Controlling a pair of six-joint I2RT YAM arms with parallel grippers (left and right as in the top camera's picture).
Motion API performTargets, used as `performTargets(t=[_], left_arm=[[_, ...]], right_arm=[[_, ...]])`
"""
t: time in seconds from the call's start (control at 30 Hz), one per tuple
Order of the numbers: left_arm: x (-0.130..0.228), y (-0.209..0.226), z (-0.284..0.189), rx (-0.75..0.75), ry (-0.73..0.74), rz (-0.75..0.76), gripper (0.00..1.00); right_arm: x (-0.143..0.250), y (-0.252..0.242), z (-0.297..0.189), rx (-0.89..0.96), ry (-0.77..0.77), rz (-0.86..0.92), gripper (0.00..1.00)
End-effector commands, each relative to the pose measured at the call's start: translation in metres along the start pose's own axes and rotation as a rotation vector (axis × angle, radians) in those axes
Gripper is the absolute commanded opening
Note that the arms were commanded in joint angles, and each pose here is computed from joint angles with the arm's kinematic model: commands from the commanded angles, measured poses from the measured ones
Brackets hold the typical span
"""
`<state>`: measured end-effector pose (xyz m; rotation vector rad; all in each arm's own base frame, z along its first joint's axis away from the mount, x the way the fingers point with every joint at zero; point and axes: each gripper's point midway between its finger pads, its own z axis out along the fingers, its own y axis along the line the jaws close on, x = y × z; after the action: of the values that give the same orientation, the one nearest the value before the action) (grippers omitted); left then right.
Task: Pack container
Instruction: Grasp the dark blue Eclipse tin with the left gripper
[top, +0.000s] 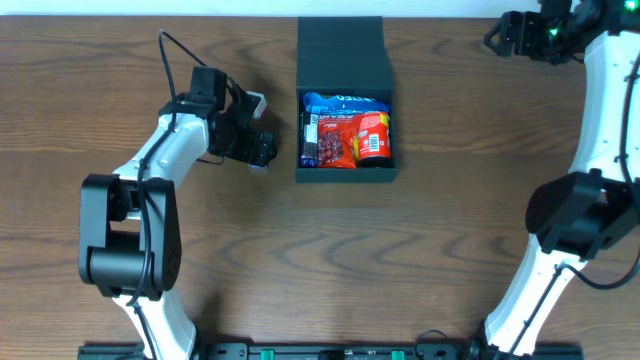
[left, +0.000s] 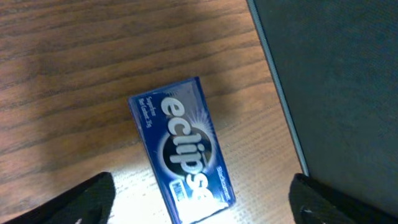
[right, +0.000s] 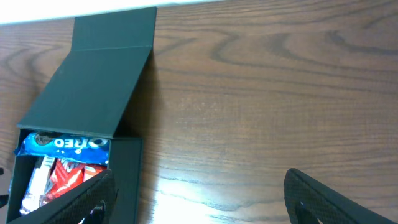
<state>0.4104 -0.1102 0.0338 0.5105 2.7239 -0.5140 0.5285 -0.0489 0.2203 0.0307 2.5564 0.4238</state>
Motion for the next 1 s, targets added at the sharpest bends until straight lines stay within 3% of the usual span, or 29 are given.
performTargets(t=[0.0,0.33,0.37,0.53,0.63,0.8,0.97], left_arm=[[0.003,0.003,0.008,-0.046,0.014,0.002,0.93],[0.006,0.011,0.029,-0.227,0.051,-0.011,1.00],[0.010,0.012,0.033,-0.226,0.062,-0.038,0.95],[0.015,0.016,0.039,-0.227,0.077,-0.074,0.91],[0.015,0.016,0.039,-0.227,0.077,-0.074,0.80],[0.016,0.015,0.039,-0.226,0.081,-0.079,0.49],[0.016,0.015,0.039,-0.227,0.081,-0.087,0.35]], right_arm=[[-0.003,0.007,-0.003,-0.011,-0.009,-0.003,0.86],[-0.002,0.007,-0.003,-0.011,-0.007,-0.001,0.86],[-0.001,0.007,-0.003,-0.011,-0.005,-0.001,0.86],[0.000,0.007,-0.003,-0.011,0.001,0.002,0.86],[0.000,0.007,-0.003,-0.011,0.001,0.002,0.86],[0.000,0.007,-0.003,-0.011,0.000,0.001,0.86],[0.000,0.007,-0.003,-0.011,0.001,0.001,0.87]])
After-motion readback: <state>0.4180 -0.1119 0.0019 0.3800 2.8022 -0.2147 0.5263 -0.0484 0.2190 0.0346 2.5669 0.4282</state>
